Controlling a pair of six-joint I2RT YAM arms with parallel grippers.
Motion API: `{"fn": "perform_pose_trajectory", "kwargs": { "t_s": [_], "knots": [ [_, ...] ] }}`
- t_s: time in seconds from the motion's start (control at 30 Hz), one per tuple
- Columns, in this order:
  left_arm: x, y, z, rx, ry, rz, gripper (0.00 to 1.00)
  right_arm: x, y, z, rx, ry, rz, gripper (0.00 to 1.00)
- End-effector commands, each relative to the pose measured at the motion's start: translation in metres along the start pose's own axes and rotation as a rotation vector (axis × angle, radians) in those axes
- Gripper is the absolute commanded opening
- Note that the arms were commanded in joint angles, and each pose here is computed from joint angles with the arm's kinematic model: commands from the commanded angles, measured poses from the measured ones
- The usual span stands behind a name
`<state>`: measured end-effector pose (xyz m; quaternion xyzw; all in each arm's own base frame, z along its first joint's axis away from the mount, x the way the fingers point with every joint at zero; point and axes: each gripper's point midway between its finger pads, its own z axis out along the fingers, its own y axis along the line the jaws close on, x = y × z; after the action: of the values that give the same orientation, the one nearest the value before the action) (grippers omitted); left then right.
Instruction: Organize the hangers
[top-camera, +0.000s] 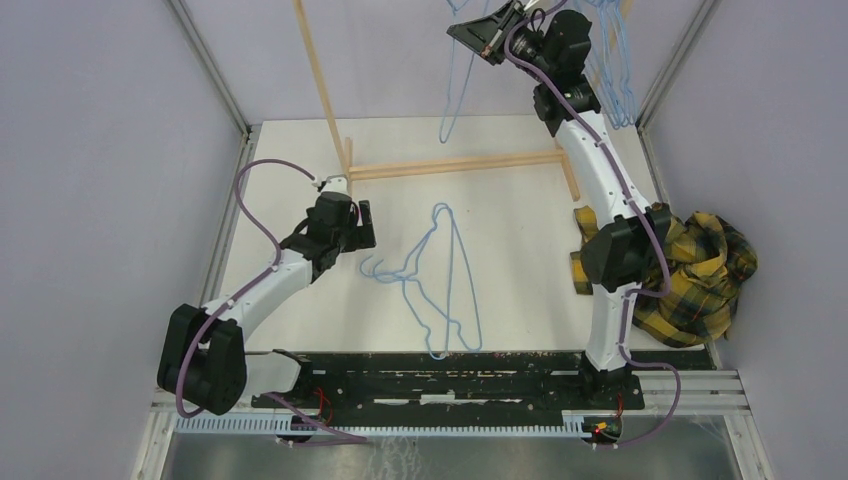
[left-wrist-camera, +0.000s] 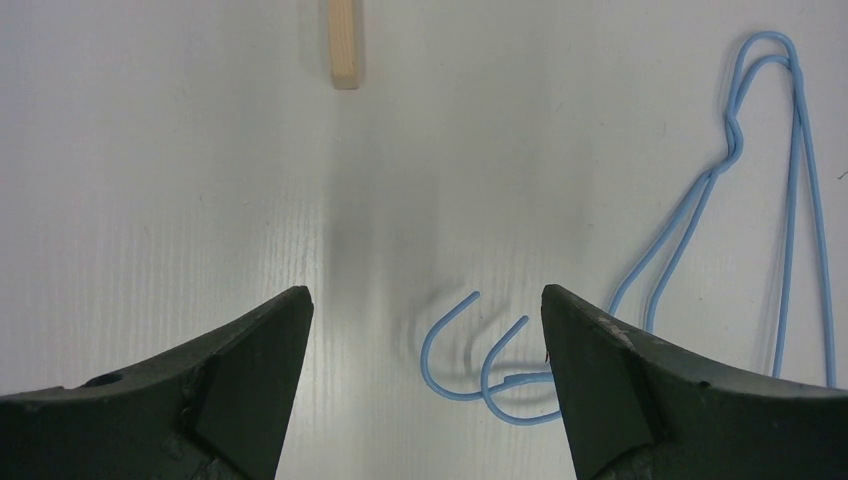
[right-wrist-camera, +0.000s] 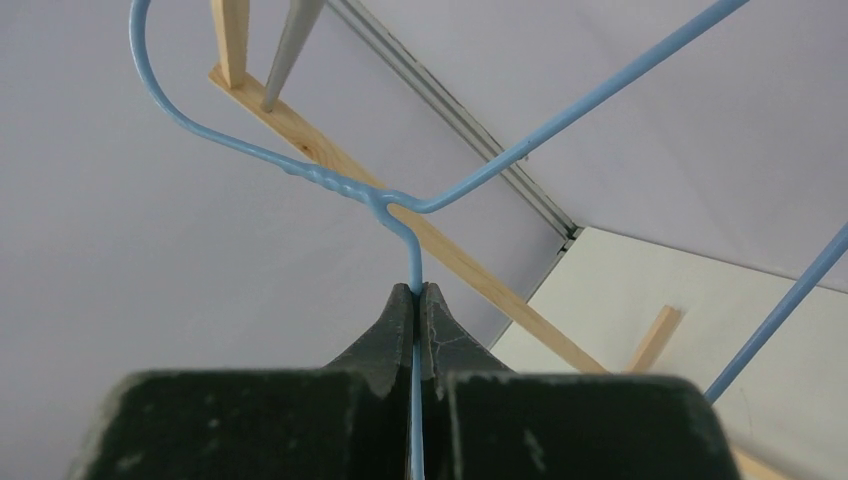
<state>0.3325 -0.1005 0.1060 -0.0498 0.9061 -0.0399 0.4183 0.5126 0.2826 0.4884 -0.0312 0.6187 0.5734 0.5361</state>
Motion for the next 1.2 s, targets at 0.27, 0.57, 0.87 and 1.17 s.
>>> {"fn": "perform_pose_trajectory", "kwargs": {
  "t_s": [0.27,0.57,0.87,1.17],
  "knots": [
    [-0.017,-0.004,-0.011,0.016,-0.081,-0.049,0.91,-0.030,-0.060,0.002,0.112,-0.127,0.051,0.01],
    [-0.014,-0.004,-0.010,0.019,-0.071,-0.049,0.91,-0.049,-0.098,-0.039,0.204,-0.219,0.104,0.01],
    [-0.011,-0.003,-0.009,0.014,-0.066,-0.052,0.91,-0.077,-0.096,-0.072,0.226,-0.256,0.089,0.02],
    [-0.015,-0.002,-0.010,0.007,-0.072,-0.047,0.91,-0.075,-0.061,-0.108,0.291,-0.260,-0.008,0.50]
  ]
}}
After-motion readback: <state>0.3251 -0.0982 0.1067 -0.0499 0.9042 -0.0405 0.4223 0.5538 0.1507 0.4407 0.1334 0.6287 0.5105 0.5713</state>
